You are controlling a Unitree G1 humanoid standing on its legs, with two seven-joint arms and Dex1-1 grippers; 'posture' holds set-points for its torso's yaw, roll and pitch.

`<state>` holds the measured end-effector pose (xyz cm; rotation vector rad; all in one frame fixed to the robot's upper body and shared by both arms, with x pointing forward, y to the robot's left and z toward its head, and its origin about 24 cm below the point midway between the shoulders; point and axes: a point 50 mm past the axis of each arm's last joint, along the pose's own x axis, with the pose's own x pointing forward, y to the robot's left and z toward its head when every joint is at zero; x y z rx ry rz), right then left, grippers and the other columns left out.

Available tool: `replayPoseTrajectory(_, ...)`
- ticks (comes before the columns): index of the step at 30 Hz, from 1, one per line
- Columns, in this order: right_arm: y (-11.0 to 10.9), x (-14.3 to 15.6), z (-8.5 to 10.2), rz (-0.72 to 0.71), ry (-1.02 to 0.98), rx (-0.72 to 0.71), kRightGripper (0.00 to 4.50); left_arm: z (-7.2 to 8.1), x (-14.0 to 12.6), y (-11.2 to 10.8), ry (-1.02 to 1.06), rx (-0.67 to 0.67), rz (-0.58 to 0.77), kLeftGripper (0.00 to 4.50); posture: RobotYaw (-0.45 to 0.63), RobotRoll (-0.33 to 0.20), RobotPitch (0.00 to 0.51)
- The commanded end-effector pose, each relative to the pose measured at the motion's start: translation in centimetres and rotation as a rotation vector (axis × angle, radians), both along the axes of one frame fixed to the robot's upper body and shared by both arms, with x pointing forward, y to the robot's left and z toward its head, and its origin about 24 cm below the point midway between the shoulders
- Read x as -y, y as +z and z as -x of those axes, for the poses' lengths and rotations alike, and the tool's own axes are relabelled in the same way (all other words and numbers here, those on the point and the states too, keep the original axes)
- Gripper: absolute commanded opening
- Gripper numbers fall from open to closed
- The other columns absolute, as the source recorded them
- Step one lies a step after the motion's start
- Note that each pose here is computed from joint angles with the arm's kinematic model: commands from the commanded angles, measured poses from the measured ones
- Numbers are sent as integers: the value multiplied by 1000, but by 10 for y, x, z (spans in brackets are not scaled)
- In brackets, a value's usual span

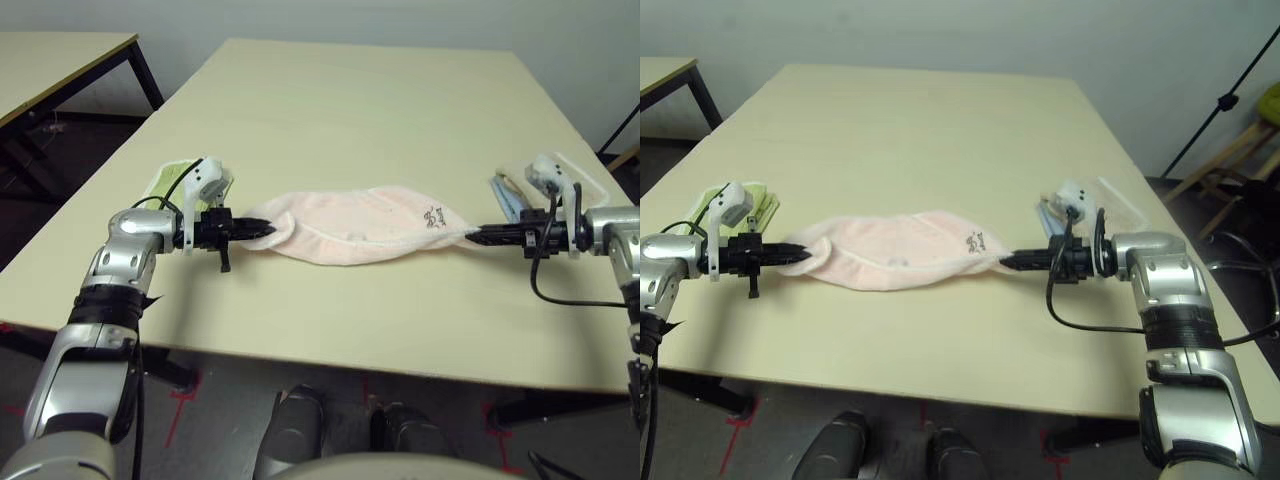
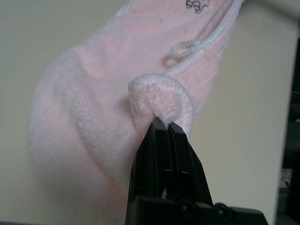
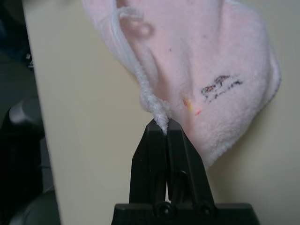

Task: Fold the towel and set it aside.

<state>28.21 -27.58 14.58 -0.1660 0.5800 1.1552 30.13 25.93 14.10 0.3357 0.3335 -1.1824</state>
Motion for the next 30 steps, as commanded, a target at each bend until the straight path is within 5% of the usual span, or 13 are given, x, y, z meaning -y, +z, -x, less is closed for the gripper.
replayPoseTrajectory(1, 0, -4, 13, -15, 66, -62, 0, 13, -2, -4, -56, -113, -14, 26, 209, 0, 104)
replayPoseTrajectory(12, -5, 3, 49, 81, 162, -233, 0, 40, -8, -3, -158, -292, -93, 26, 206, 0, 113)
replayPoseTrajectory(21, 1, -3, 40, 40, 126, -163, 0, 36, -19, 3, 21, -209, -126, 2713, 197, 0, 121)
replayPoseTrajectory(26, 5, -8, 38, 17, 126, -136, 0, 49, -12, 28, 106, -166, -97, 4479, 199, 0, 139)
replayPoseTrajectory(30, 7, -12, 37, 8, 122, -120, 0, 65, 11, 31, 222, -154, -220, 4479, 208, 0, 146)
